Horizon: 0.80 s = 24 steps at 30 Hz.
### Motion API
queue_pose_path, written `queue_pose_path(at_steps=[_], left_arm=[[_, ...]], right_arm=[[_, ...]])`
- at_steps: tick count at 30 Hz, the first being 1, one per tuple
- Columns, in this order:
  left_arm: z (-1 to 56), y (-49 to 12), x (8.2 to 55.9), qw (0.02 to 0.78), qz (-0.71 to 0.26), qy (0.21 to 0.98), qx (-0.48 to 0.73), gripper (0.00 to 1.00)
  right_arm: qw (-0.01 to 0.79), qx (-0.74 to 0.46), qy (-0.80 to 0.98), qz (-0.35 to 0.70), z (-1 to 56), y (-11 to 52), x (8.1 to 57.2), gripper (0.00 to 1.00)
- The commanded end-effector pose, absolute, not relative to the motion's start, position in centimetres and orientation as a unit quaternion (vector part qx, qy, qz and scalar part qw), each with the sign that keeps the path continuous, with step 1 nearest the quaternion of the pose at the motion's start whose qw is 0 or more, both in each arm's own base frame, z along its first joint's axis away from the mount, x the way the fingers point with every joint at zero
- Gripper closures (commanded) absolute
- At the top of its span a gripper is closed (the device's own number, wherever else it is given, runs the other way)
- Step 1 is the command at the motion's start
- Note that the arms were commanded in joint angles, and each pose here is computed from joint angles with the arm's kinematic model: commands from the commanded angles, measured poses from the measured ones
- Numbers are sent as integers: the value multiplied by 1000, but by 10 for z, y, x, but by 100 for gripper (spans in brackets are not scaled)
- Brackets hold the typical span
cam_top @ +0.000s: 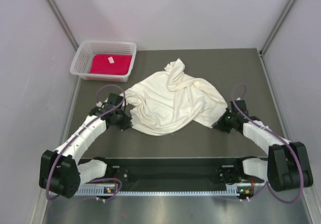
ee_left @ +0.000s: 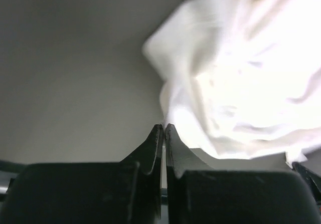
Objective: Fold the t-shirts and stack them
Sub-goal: Flatten the tshirt out
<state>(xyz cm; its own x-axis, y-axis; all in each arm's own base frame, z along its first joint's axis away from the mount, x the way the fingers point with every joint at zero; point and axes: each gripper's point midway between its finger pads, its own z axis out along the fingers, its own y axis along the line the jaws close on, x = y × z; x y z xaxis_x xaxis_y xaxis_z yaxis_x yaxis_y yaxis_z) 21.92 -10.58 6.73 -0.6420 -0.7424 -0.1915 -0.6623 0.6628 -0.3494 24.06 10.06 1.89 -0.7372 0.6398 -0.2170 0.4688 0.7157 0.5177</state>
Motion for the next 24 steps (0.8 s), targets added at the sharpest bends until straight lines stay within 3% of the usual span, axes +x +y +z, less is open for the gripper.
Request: queue_pose_path(at_steps=[1,6,7,12,15,17,24], left_arm=[[130,-108,264,267,-157,902,-300,100],[227,-115,313,391,-195,872,-220,100],[244,-115,319,414,-198,866,-202,100],[361,-120,348,530,-229,805,-137,100],[434,-131,344,591,-266,758,-76,100],[479,-139,332,629,-295,718,-33,100],[626,-122,228,747,-352,563,30,100]], right_arm=[[337,305,869,194,92,74,290,100],[494,313,793,170,218,38,337,100],[536,306,767,176,266,34,349,100],[673,281,667,152,410,-4,357,100],[760,272,574,139,519,-28,323,100],[794,260,534,131,558,-34,299,100],[908,230,344,69,682,-52,127,100]])
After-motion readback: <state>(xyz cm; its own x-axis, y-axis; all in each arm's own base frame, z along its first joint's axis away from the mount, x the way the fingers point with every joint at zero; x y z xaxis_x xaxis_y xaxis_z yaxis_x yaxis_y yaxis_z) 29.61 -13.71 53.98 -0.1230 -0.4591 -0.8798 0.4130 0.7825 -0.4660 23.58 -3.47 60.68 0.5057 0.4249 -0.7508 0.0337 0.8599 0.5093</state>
